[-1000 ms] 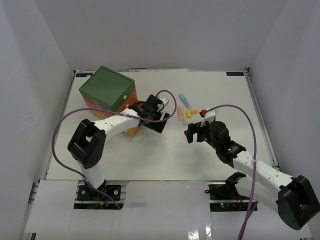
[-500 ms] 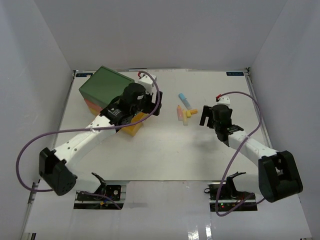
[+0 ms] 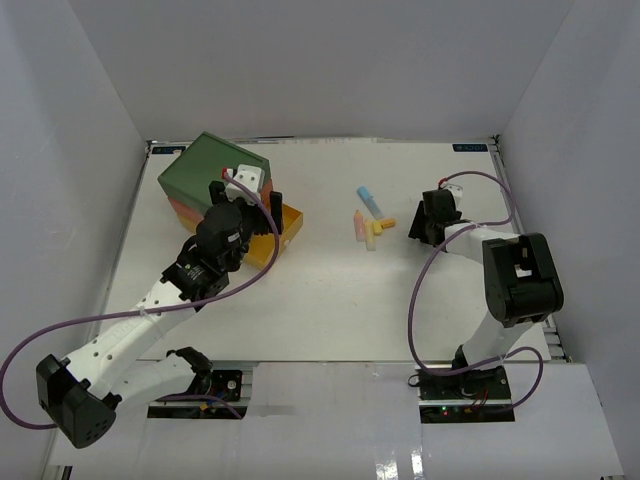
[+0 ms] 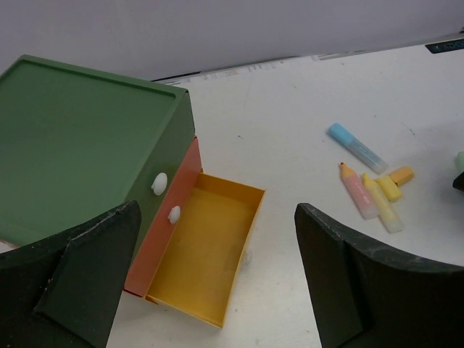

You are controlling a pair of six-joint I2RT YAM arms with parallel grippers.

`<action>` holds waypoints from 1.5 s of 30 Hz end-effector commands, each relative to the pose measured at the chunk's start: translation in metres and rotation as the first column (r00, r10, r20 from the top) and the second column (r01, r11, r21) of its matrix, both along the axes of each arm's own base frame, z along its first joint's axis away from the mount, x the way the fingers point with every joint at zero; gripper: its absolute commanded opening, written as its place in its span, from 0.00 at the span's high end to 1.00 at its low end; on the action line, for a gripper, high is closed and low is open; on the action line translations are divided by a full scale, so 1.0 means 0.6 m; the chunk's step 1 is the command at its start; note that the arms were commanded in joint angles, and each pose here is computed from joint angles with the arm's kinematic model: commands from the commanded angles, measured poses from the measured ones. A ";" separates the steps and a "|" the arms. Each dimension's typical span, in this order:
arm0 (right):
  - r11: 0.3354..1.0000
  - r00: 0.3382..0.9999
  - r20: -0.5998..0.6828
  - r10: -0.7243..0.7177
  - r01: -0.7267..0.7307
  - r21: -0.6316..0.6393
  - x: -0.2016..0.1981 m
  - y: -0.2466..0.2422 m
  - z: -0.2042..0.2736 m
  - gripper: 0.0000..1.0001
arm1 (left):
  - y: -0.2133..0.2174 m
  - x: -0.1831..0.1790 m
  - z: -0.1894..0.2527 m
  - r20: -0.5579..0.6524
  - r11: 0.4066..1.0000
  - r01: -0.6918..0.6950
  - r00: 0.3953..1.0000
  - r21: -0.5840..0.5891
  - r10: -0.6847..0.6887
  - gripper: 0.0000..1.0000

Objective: Sort the stationery into containers
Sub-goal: Pick up the pen from the center of the board, then place the pen in the drawer.

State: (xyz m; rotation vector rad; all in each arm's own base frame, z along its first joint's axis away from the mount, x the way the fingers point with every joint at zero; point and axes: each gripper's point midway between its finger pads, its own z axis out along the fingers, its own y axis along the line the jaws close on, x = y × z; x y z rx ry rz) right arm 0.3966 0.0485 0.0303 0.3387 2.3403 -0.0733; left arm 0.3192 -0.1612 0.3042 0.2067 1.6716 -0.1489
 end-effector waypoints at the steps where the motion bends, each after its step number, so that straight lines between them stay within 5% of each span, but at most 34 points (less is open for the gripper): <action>1: 0.999 0.999 -0.003 -0.038 0.038 0.013 0.013 -0.002 0.000 0.34 | 0.022 0.001 0.022 0.062 0.999 -0.051 0.997 -0.019 0.052 0.02; 7: 0.999 0.998 -0.043 -0.045 0.045 0.007 0.001 -0.005 -0.024 0.57 | 0.010 0.001 0.011 0.042 1.000 -0.016 0.999 -0.010 0.016 0.02; 12: 1.000 0.998 -0.056 0.018 -0.017 0.020 -0.018 0.006 -0.024 0.91 | -0.024 0.003 -0.012 -0.020 0.997 0.059 0.998 -0.043 -0.060 0.02; 18: 0.963 0.960 0.118 0.254 -0.263 0.064 -0.048 0.093 0.060 0.92 | -0.109 -0.006 -0.018 -0.111 0.950 0.222 0.962 -0.219 -0.250 0.02; 23: 0.810 0.760 0.408 0.506 -0.581 0.077 -0.096 0.226 0.186 0.90 | -0.168 -0.008 -0.023 -0.180 0.885 0.266 0.918 -0.382 -0.354 0.02; 28: 0.634 0.541 0.607 0.582 -0.769 0.078 -0.164 0.315 0.271 0.87 | -0.219 -0.003 -0.040 -0.226 0.827 0.262 0.881 -0.497 -0.415 0.02; 32: 0.564 0.452 0.705 0.547 -0.821 0.089 -0.194 0.339 0.306 0.86 | -0.256 -0.006 -0.039 -0.210 0.793 0.276 0.870 -0.543 -0.446 0.02; 45: 0.502 0.414 0.764 0.495 -0.854 0.138 -0.223 0.358 0.320 0.83 | -0.319 -0.011 -0.092 -0.291 0.782 0.236 0.835 -0.577 -0.467 0.13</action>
